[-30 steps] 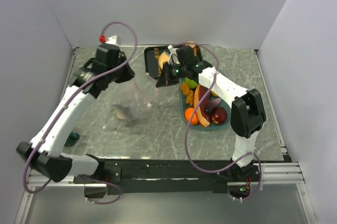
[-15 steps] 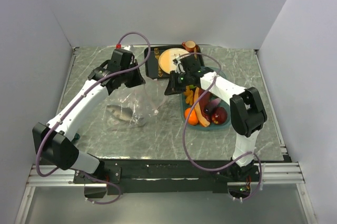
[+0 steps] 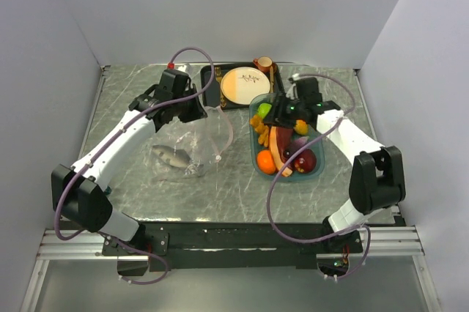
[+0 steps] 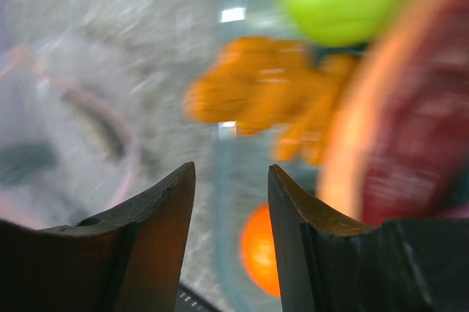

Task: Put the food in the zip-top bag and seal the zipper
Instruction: Adjust the zipper food storage bag at the center of the board, then pick up the fake food from the bin, then place the fake food in the zipper food storage bag.

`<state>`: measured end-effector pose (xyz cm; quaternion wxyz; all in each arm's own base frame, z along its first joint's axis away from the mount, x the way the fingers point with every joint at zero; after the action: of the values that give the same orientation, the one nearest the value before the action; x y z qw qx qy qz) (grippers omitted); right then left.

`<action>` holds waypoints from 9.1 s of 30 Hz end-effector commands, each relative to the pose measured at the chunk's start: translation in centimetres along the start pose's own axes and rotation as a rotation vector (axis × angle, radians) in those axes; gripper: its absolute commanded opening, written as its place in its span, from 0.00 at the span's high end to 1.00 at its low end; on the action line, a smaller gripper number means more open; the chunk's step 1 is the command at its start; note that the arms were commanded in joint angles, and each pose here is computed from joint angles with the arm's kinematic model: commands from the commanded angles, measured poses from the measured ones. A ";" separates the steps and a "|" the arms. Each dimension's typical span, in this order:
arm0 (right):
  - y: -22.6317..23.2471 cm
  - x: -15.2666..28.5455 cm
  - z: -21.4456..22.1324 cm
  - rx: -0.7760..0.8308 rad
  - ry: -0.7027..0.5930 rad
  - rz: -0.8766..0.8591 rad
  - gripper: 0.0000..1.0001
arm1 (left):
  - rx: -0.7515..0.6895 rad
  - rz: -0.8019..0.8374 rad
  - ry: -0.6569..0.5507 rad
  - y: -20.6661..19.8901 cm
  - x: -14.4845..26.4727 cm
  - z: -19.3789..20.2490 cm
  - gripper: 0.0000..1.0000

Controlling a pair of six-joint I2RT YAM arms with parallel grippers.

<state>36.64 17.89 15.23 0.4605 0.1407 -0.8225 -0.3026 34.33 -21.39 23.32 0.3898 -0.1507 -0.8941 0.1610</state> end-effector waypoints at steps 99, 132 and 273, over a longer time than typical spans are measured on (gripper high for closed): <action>-5.7 3.7 -0.8 0.045 -0.211 0.230 0.15 | -0.032 0.080 0.001 -1.7 -0.4 -0.2 0.99; -10.1 5.1 7.1 -0.095 -0.054 0.148 0.41 | -0.036 0.087 0.020 -1.8 -0.6 0.5 0.99; 9.3 5.7 13.8 0.245 0.625 -0.511 0.91 | -0.215 0.209 0.019 -5.9 1.5 2.4 0.99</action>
<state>23.52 26.69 19.26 0.5833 0.4480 -0.6251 -0.2615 30.21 -25.86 22.51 0.3995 -0.2702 -0.8703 0.1003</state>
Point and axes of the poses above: each gripper's point midway between its finger pads, its own x axis back along the fingers, its own y axis along the line the jaws close on, z = x × y, the point moved 1 cm from there along x, back along the fingers, and after that the axes turned 8 degrees about -x, right-handed, at the moved point
